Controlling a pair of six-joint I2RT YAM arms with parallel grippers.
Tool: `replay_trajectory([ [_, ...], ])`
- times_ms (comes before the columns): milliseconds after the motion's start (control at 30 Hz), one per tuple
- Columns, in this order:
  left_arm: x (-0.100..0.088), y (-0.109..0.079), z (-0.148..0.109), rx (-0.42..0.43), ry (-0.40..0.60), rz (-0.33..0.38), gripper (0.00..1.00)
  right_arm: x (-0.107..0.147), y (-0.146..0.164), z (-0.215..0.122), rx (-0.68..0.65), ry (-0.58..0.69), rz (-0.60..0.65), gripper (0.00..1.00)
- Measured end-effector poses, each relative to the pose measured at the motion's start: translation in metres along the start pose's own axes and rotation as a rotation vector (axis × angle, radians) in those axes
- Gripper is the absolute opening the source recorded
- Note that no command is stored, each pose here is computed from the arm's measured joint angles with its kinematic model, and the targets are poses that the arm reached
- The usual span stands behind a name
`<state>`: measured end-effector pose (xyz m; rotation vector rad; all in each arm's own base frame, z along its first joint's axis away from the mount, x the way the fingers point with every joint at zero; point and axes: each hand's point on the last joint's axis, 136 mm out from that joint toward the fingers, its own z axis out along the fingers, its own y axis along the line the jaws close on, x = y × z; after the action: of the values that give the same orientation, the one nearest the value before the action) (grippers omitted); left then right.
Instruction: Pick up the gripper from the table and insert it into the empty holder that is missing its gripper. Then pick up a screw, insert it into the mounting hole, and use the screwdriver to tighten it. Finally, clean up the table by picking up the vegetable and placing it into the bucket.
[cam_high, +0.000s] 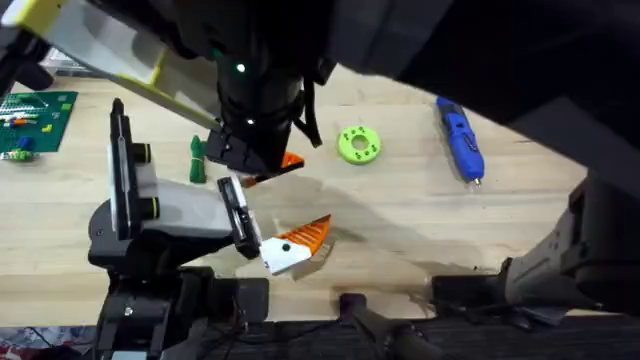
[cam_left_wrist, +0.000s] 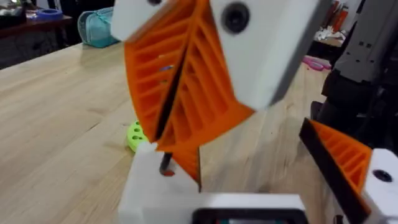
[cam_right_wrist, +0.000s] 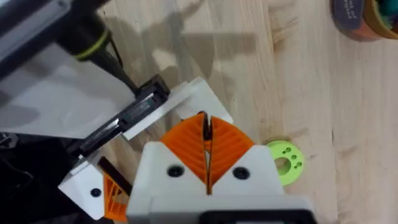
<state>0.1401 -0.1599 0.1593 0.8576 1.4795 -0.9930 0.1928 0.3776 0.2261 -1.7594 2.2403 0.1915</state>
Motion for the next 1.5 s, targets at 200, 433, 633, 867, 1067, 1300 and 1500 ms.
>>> replay_trajectory([
  [200,0.0000,0.0000,0.0000,0.000,0.000,0.000,0.986,-0.0007,-0.0002,-0.0003,0.001,-0.003,0.000,0.010],
  [433,0.0000,0.0000,0.0000,0.000,0.000,0.000,0.986,0.0012,0.0003,-0.0004,-0.001,0.005,0.000,0.010],
  [633,0.0000,0.0000,0.0000,0.000,0.000,0.000,0.986,0.0033,0.0008,-0.0003,-0.003,0.014,0.000,0.010],
  [867,0.0000,0.0000,0.0000,0.000,0.000,0.000,0.986,0.0031,0.0007,-0.0005,-0.003,0.012,0.000,0.010],
  [1067,0.0000,0.0001,0.0000,0.000,0.000,0.000,0.986,0.0030,0.0014,-0.0005,-0.007,0.012,0.000,0.010],
  [1300,0.0000,0.0001,0.0000,0.000,0.000,0.000,0.986,0.0021,0.0046,-0.0004,-0.025,0.007,0.000,0.010],
  [1500,0.0000,0.0000,0.0000,0.000,0.000,0.000,0.986,0.0003,0.0047,-0.0004,-0.027,0.000,0.000,0.010],
])
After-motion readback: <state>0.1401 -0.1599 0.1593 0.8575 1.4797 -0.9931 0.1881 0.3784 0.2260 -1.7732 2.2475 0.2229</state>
